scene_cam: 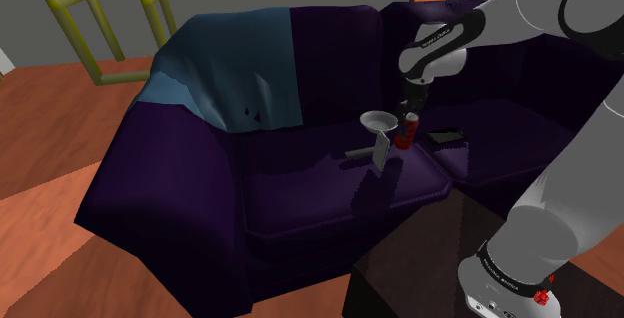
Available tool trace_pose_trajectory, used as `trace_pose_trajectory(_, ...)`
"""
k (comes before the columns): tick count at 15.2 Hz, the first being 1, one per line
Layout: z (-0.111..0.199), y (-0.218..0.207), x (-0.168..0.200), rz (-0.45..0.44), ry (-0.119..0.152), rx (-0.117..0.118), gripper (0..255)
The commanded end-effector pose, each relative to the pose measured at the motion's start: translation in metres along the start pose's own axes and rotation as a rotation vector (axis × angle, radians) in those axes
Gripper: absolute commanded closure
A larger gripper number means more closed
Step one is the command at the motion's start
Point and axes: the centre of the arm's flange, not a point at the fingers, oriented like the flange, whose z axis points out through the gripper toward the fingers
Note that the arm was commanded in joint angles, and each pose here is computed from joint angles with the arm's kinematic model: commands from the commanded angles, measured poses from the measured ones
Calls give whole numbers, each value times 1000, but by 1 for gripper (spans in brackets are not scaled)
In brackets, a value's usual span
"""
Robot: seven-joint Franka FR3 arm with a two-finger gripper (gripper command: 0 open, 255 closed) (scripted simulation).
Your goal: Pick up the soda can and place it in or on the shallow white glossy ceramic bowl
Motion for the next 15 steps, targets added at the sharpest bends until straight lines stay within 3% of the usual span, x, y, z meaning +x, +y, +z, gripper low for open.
trace_pose_trajectory(1, -12, 0, -1, 0, 0, 0, 255)
trace_pose_trajectory(15, -86, -1, -2, 0, 0, 0, 255)
